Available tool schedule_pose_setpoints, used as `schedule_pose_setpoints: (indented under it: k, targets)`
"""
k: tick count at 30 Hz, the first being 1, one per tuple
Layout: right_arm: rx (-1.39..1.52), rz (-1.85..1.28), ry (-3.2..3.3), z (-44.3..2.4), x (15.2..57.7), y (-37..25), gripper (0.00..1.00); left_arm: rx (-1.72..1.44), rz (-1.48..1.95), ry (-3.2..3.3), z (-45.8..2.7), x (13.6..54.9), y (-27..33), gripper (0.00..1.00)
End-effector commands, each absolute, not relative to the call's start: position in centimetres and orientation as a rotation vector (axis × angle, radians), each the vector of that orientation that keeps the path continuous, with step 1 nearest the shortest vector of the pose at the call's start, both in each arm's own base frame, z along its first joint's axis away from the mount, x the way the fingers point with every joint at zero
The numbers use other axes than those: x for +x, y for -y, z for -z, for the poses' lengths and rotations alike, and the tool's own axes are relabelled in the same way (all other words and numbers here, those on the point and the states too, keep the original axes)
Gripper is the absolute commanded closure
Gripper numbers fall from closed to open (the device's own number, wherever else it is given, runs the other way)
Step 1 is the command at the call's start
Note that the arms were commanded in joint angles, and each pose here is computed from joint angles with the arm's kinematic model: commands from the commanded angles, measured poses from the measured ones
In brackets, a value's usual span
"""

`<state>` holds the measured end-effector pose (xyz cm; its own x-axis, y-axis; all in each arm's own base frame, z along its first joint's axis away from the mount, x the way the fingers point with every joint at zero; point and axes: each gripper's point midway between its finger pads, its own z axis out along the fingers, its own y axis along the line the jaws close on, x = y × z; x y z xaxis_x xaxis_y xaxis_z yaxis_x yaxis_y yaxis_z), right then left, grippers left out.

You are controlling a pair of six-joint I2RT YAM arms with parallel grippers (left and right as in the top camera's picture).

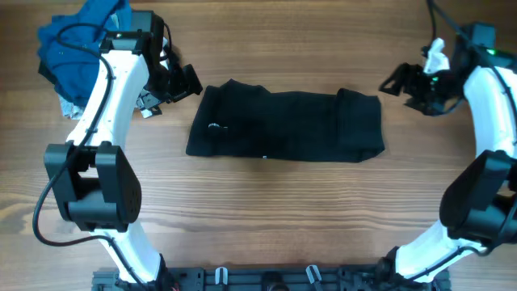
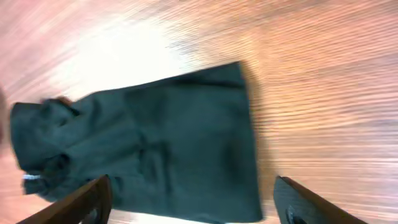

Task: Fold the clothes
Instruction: 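Fold the shirt's right end leftward over it with the right gripper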

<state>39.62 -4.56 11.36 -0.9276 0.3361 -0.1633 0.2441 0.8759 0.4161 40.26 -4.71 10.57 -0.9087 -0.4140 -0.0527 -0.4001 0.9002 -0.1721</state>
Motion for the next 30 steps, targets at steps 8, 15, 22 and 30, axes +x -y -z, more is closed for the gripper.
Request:
schedule_pose_setpoints:
  k: [8, 15, 22, 30]
  targets:
    - [0.297, -0.929, -2.896, -2.2, 37.1, 1.2, 0.14, -0.648, 0.259, -2.964, -11.0, 40.5, 4.6, 0.00]
    - [0.288, -1.064, -2.871, -1.0, 36.4, -0.4, 0.15, -0.648, 0.260, -2.960, -11.0, 40.6, 4.6, 0.00]
    - [0.296, -1.077, -2.886, 0.9, 35.2, -1.8, 0.29, -0.648, 0.260, -2.960, -11.0, 40.6, 4.6, 0.00]
    - [0.425, -0.997, -2.897, 1.6, 35.9, -0.9, 0.96, -0.648, 0.260, -2.960, -11.0, 40.6, 4.6, 0.00]
